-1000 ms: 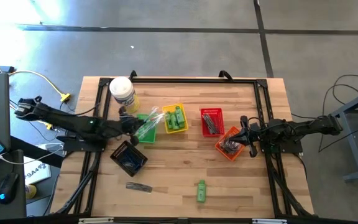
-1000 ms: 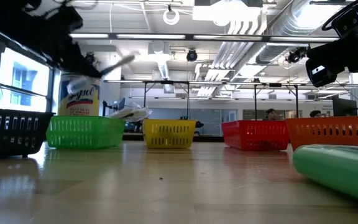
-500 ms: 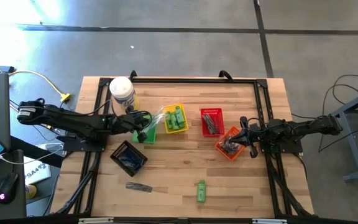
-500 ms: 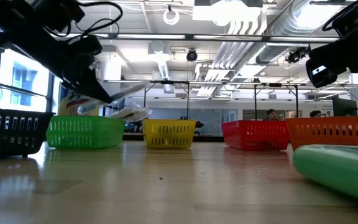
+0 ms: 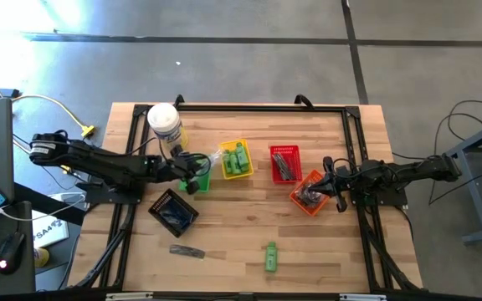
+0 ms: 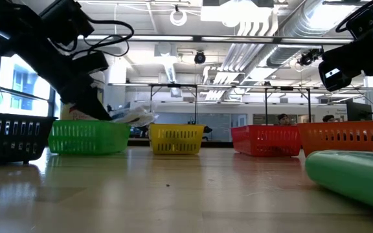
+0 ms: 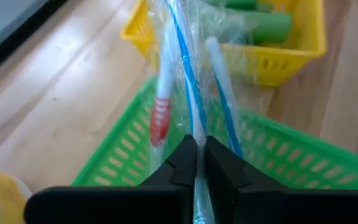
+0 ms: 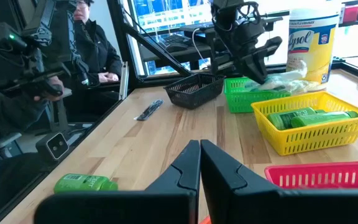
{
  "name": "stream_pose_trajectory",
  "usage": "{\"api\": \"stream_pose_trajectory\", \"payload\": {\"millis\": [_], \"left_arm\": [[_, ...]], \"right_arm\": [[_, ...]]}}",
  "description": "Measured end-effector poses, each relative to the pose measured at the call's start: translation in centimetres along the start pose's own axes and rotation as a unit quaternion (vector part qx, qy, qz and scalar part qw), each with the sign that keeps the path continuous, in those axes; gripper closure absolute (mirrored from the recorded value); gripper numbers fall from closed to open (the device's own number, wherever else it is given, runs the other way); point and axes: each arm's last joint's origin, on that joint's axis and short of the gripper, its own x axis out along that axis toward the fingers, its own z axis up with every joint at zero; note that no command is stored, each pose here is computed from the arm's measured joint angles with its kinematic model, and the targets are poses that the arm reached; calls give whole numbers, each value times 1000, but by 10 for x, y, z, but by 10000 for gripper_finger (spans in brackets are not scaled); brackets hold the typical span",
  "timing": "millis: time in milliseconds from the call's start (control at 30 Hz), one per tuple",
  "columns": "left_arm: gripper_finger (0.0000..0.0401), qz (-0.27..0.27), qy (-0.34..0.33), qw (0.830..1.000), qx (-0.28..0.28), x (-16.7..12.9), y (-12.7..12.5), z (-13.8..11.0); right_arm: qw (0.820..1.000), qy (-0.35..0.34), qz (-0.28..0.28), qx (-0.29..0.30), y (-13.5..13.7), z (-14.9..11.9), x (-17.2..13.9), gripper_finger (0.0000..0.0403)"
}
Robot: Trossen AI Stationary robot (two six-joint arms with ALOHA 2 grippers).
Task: Pick & Place Travel size toiletries
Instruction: Put the blue toothbrush into green basket
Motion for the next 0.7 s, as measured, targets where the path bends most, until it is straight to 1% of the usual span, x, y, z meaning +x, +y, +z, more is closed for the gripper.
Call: {"api": "stream_pose_trajectory", "payload": {"millis": [100, 200, 333, 567, 700], "left_arm": [[366, -10, 7, 1000, 3, 0, 0, -1], [335, -9, 14, 1000, 7, 0, 0, -2], [285, -7, 12, 1000, 6, 0, 0, -2], [188, 3, 0, 1000, 14, -2, 1, 0], [145, 1, -9, 1000, 11, -5, 2, 2]], "right_arm": [[1000, 0, 0, 0, 0, 0, 0, 398], [1000, 0, 0, 0, 0, 0, 0, 398], [1000, 1, 0, 0, 0, 0, 0, 398], [1000, 0, -1, 0, 0, 0, 0, 398], [1000, 0, -1, 0, 0, 0, 0, 398]]}}
